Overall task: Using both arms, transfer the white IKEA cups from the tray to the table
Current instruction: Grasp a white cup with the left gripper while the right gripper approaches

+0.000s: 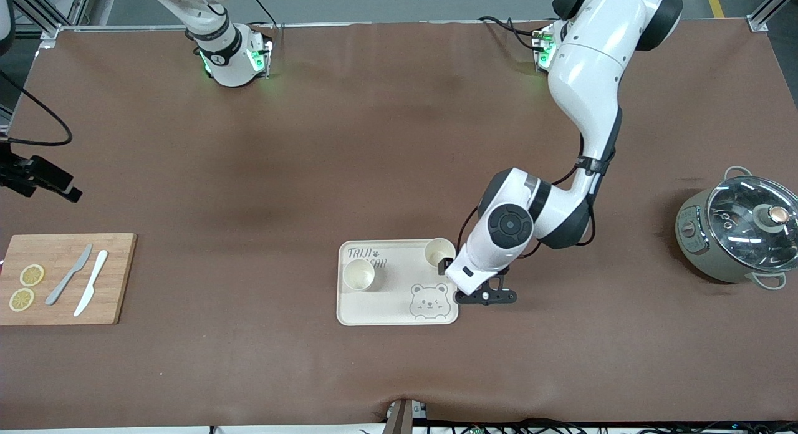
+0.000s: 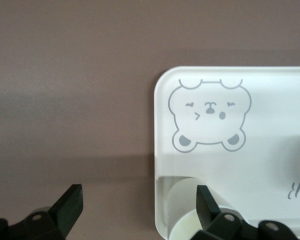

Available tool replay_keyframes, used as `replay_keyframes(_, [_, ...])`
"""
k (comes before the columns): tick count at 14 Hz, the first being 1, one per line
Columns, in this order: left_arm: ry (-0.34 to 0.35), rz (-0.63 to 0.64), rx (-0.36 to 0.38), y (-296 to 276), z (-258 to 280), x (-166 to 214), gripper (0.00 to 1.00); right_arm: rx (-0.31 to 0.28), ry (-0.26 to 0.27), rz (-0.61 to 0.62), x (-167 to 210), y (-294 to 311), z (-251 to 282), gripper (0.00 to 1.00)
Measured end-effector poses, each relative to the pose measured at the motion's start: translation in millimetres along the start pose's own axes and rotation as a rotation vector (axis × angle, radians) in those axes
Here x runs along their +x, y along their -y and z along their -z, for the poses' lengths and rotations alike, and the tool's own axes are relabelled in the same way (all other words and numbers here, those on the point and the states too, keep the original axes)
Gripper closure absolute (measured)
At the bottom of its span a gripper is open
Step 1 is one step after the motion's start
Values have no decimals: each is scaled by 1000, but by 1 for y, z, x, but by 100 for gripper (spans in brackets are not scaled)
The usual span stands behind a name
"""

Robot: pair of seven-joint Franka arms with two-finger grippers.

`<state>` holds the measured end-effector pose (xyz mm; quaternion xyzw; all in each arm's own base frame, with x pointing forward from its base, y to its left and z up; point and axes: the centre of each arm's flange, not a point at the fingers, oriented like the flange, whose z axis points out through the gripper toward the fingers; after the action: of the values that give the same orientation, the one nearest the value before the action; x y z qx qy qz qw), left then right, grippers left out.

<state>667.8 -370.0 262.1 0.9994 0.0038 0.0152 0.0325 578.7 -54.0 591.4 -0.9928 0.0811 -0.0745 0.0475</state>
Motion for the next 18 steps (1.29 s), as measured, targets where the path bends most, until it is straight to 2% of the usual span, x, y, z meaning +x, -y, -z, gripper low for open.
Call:
replay_keyframes(4, [8,12,4,-14,-2,-11,0,16,-12,0,-2,48,14,0])
replay_keyframes(6, [13,15,6,-19,-3,-17,0,22,5,-11,-3,72,10,0])
replay_keyframes(10, [6,21,1,-29,-14,-30,0,30,86,-130,21,102,-69,0])
replay_keyframes(13, [9,20,4,-27,-22,-33,0,39,119,-142,33,149,-123,0])
replay_keyframes(18, [21,26,13,-22,-29,-35,0,59,109,-180,43,191,-168,0])
